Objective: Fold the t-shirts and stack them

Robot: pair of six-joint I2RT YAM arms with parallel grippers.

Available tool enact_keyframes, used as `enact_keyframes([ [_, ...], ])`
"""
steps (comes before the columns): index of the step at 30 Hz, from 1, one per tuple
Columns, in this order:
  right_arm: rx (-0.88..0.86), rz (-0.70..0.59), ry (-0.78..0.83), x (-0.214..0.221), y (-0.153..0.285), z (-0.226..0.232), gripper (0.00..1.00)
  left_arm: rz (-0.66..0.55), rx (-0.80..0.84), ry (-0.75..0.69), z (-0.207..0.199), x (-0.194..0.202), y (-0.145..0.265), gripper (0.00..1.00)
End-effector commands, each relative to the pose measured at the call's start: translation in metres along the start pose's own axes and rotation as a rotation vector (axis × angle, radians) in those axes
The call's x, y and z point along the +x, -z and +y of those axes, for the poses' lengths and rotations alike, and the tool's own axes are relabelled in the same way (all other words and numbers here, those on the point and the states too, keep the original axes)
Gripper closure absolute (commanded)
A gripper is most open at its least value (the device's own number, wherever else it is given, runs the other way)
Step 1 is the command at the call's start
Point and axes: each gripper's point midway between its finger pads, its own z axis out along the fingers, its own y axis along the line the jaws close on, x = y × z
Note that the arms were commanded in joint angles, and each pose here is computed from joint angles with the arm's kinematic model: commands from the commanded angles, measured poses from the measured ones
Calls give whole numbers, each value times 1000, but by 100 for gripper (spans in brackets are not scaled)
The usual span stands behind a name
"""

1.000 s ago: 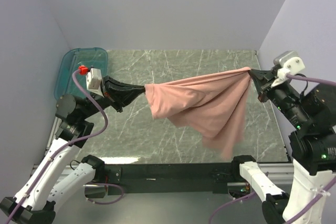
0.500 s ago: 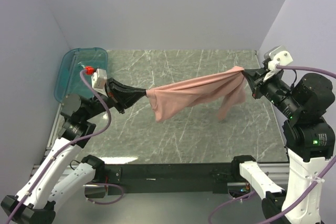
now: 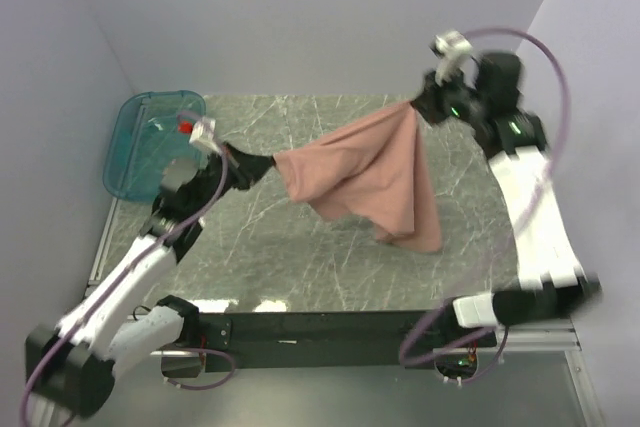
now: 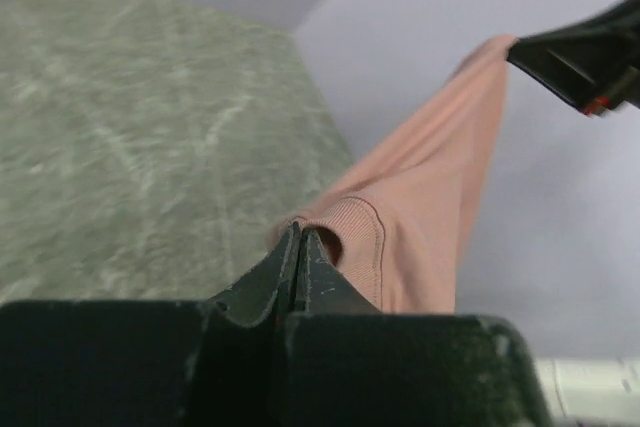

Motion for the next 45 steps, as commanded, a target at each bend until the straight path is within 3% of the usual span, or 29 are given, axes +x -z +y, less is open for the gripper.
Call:
enact_keyframes([
  [1,186,17,-32,-14,-72,-59,83,-42,-361,236,92,-7,-40,100],
  [2,209,84,-66,-6,-97,-76,70,-50,-409,277,111,-13,-44,95],
  [3,231,108,-98,-1,-106,-85,63,-30,-468,310,129,-10,-47,73],
  [4,258,131,-108,4,-111,-94,45,-3,-506,325,147,-9,-58,58],
  [6,258,162,-114,25,-109,-100,34,-1,-584,309,171,-15,-58,30],
  [9,132,168,-74,59,-88,-74,21,15,-651,172,181,-25,-51,17],
  [13,-279,268,23,134,-54,12,20,107,-567,59,164,-11,-38,19],
  [15,-375,320,8,178,-39,40,21,230,-492,39,151,18,-35,27],
  [20,-316,364,-83,229,-30,51,21,492,-448,-45,127,107,-31,33],
  [23,-310,433,-161,245,-31,55,26,545,-510,-70,130,137,-30,36],
  [31,-287,529,-179,269,-42,59,30,559,-748,-165,167,182,-34,36],
  [42,-416,582,-166,281,-37,87,30,637,-776,-260,180,220,-74,45],
  [43,-403,606,-152,286,-38,87,30,644,-791,-267,184,223,-73,47],
  [45,-398,649,-134,295,-42,93,30,636,-809,-278,188,221,-76,61],
])
